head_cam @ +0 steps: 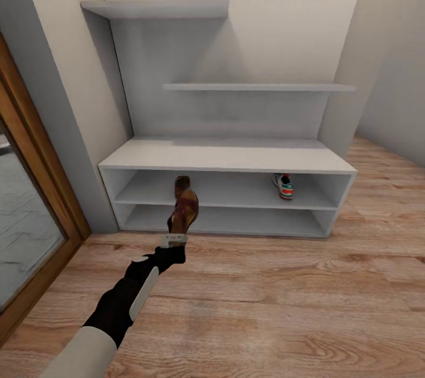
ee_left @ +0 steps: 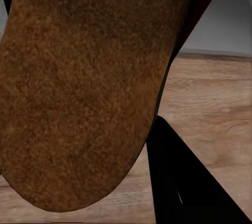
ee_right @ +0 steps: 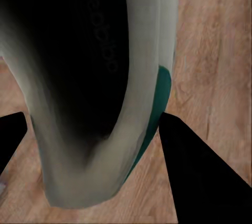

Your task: Pick up the two gym shoes and the two sandals from the corridor floor and place them onto the hallstand (shoe rack) in the corridor, making sure they are on the rack and not on the floor. Arrange them so the two gym shoes are next to each other and the two sandals are next to each other.

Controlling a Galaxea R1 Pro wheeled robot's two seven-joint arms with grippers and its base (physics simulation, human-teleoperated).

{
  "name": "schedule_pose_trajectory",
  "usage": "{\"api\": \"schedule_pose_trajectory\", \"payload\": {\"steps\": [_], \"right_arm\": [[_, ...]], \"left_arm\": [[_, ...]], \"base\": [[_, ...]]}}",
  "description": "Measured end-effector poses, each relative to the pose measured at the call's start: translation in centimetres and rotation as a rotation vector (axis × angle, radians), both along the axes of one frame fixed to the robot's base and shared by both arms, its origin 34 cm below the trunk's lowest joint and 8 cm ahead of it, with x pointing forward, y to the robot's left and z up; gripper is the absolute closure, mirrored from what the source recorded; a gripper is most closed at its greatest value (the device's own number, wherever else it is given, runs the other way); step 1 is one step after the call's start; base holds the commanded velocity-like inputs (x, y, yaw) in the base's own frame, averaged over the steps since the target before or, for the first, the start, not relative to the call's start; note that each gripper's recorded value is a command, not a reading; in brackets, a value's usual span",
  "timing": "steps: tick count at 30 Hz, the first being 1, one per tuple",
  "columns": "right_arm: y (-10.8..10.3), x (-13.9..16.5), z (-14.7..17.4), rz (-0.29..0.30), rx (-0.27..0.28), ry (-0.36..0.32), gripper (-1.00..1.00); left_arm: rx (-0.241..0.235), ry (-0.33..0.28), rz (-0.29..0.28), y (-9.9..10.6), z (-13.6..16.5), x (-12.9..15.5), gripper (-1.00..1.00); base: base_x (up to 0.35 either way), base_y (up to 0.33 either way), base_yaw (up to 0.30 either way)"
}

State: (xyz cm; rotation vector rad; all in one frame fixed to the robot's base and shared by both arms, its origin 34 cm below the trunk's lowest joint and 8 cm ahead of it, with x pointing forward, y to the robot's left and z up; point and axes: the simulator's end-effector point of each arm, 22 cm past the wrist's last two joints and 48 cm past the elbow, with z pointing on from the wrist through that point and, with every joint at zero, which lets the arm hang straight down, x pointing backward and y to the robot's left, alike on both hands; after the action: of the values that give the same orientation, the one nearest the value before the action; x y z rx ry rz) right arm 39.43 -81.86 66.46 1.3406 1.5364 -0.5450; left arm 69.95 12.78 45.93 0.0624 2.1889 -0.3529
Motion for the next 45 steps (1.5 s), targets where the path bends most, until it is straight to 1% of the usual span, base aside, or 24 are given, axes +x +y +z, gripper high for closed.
{"api": "schedule_pose_trajectory", "payload": {"steps": [1,3,4,6,8,10,13,16,23,35,39,41,43,45], "right_arm": [[-1.2,-3.2,-0.3,-0.073,0.003,0.025,1.0],[-2.2,-6.8,-0.7,-0.156,0.017,0.031,1.0],[-2.5,-8.6,-1.1,-0.196,0.027,0.038,1.0],[-2.7,-9.5,-1.3,-0.217,0.035,0.027,1.0],[-2.8,-9.8,-1.8,-0.222,0.048,0.028,1.0],[-3.1,-10.0,-1.9,-0.224,0.053,0.03,1.0],[-3.4,-10.2,-1.7,-0.226,0.05,0.032,1.0],[-3.4,-10.2,-1.6,-0.226,0.05,0.036,1.0],[-3.4,-10.2,-1.6,-0.226,0.05,0.038,1.0],[-3.4,-9.3,-3.1,-0.228,0.042,0.103,1.0],[-3.4,-9.2,-3.3,-0.228,0.041,0.11,1.0],[-3.4,-9.2,-3.4,-0.228,0.04,0.113,1.0],[-3.4,-9.1,-3.4,-0.228,0.04,0.116,1.0],[-3.4,-9.1,-3.5,-0.228,0.039,0.119,1.0]], "left_arm": [[0.004,0.01,0.004,0.0,-0.2,-0.1,1.0],[0.015,0.053,0.0,0.0,-0.9,-0.6,1.0],[0.024,0.103,-0.01,-0.1,-1.7,-1.4,1.0],[0.036,0.166,-0.024,-0.1,-2.6,-2.3,1.0],[0.047,0.222,-0.037,-0.2,-3.4,-3.1,1.0],[0.057,0.26,-0.046,-0.1,-3.8,-3.7,1.0],[0.062,0.284,-0.055,-0.2,-3.8,-4.2,1.0],[0.062,0.276,-0.059,-0.3,-3.3,-4.0,1.0],[0.062,0.275,-0.06,-0.3,-3.1,-4.0,1.0],[0.061,0.344,-0.061,-0.2,-7.1,-4.6,1.0],[0.058,0.35,-0.057,-0.1,-7.5,-4.7,1.0],[0.053,0.352,-0.058,-0.4,-7.6,-4.7,1.0],[0.032,0.353,-0.067,-1.6,-7.5,-4.8,1.0],[0.027,0.355,-0.072,-2.3,-7.5,-4.9,1.0]], "base": [[0.0,0.0,0.0],[0.0,0.0,0.0],[0.0,0.0,0.0],[0.0,0.0,0.0],[0.0,0.0,0.0],[0.0,0.0,0.0],[0.0,0.0,0.0],[0.0,0.0,0.0],[0.0,0.0,0.0],[0.0,0.0,0.0],[0.0,0.0,0.0],[0.0,0.0,0.0],[0.0,0.0,0.0],[0.0,0.0,0.0]]}}
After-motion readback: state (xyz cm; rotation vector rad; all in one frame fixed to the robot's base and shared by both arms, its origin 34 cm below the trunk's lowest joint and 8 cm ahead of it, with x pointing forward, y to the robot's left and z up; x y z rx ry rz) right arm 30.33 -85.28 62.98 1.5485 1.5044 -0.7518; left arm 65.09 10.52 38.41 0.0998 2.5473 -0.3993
